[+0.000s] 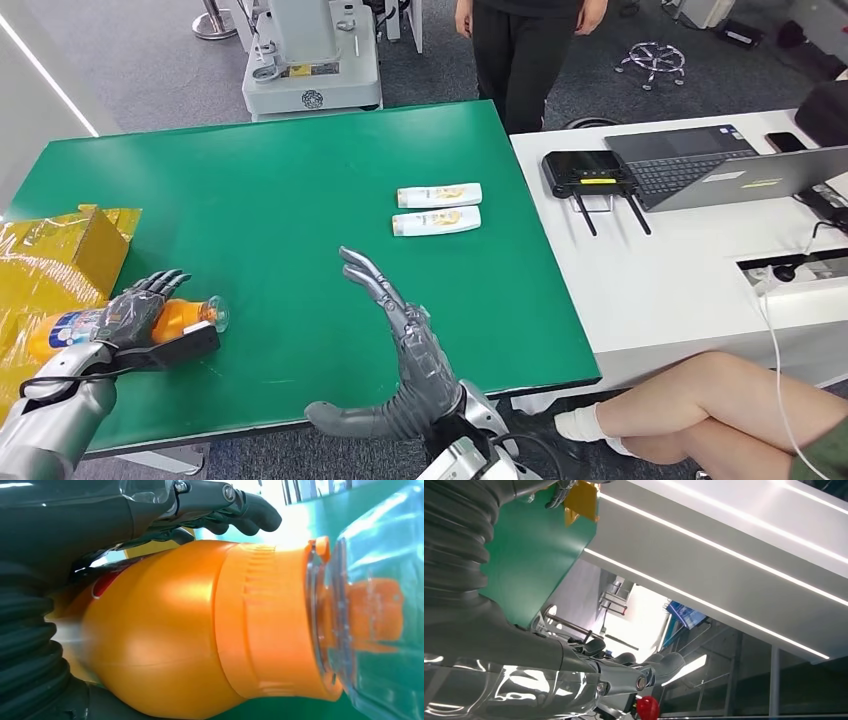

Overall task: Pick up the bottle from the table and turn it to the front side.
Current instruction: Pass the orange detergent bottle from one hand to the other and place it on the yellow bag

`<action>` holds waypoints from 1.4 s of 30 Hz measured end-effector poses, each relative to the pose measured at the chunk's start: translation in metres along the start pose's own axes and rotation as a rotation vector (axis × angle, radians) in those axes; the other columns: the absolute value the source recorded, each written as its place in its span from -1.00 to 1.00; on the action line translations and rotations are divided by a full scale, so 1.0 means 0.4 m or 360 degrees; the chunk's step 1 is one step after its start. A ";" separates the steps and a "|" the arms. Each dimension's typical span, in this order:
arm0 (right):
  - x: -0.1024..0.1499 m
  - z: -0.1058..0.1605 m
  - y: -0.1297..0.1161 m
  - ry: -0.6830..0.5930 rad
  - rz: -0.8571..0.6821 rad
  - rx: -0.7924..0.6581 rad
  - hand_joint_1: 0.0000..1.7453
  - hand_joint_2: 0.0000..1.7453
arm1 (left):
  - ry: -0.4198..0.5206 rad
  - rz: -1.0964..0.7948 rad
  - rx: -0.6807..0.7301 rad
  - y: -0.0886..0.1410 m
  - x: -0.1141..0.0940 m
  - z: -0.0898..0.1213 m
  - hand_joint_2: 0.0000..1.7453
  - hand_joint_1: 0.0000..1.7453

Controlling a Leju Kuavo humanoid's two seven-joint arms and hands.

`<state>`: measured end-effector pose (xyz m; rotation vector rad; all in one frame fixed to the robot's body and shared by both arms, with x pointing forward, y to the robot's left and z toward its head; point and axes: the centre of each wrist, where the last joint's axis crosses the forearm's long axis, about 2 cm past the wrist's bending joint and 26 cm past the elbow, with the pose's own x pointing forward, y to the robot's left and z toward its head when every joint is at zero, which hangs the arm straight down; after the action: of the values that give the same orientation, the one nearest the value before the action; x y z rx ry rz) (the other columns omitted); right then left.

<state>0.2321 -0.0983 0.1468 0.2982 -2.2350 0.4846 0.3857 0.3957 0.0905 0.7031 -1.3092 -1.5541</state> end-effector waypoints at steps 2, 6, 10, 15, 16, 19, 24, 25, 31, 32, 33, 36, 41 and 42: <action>-0.002 -0.005 -0.002 0.0000 -0.0009 -0.0001 -1.00 1.00 | -0.0003 0.0053 -0.0075 0.010 -0.012 0.002 1.00 -1.00; -0.005 -0.018 -0.005 -0.0010 -0.0018 0.0003 -1.00 1.00 | 0.0011 0.0213 -0.0279 0.040 -0.043 0.009 1.00 -1.00; -0.008 -0.027 -0.007 -0.0017 -0.0025 -0.0003 -1.00 1.00 | 0.0036 0.0408 -0.0475 0.073 -0.072 0.016 1.00 -1.00; -0.010 -0.031 -0.008 -0.0018 -0.0026 -0.0007 -1.00 1.00 | 0.0043 0.0544 -0.0581 0.099 -0.099 0.029 1.00 -1.00; -0.010 -0.031 -0.008 -0.0017 -0.0026 -0.0008 -1.00 1.00 | 0.0042 0.0563 -0.0586 0.101 -0.101 0.031 1.00 -1.00; -0.010 -0.030 -0.007 -0.0015 -0.0026 -0.0010 -1.00 1.00 | 0.0043 0.0584 -0.0562 0.090 -0.102 0.036 1.00 -1.00; -0.010 -0.024 -0.005 -0.0006 -0.0025 -0.0020 -1.00 1.00 | 0.0051 0.0586 -0.0537 0.073 -0.103 0.043 1.00 -1.00; -0.011 -0.023 -0.004 -0.0003 -0.0024 -0.0022 -1.00 1.00 | 0.0053 0.0589 -0.0538 0.072 -0.104 0.045 1.00 -1.00; -0.011 -0.015 -0.001 0.0009 -0.0025 -0.0027 -1.00 1.00 | 0.0058 0.0603 -0.0545 0.066 -0.114 0.056 1.00 -1.00; -0.011 -0.014 0.000 0.0010 -0.0026 -0.0027 -1.00 1.00 | 0.0059 0.0603 -0.0546 0.065 -0.114 0.057 1.00 -1.00; -0.011 -0.014 0.000 0.0011 -0.0027 -0.0027 -1.00 1.00 | 0.0059 0.0603 -0.0546 0.065 -0.115 0.058 1.00 -1.00; -0.011 -0.013 0.000 0.0013 -0.0027 -0.0027 -1.00 1.00 | 0.0061 0.0607 -0.0545 0.065 -0.119 0.062 1.00 -1.00; -0.011 -0.013 0.001 0.0012 -0.0028 -0.0028 -1.00 1.00 | 0.0071 0.0684 -0.0597 0.067 -0.140 0.082 1.00 -1.00; -0.010 -0.014 0.001 0.0011 -0.0028 -0.0029 -1.00 1.00 | 0.0078 0.0701 -0.0614 0.069 -0.148 0.089 1.00 -1.00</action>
<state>0.2383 -0.0953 0.1468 0.3063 -2.2270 0.4552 0.3853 0.4649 0.1175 0.1902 -1.0013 -1.3576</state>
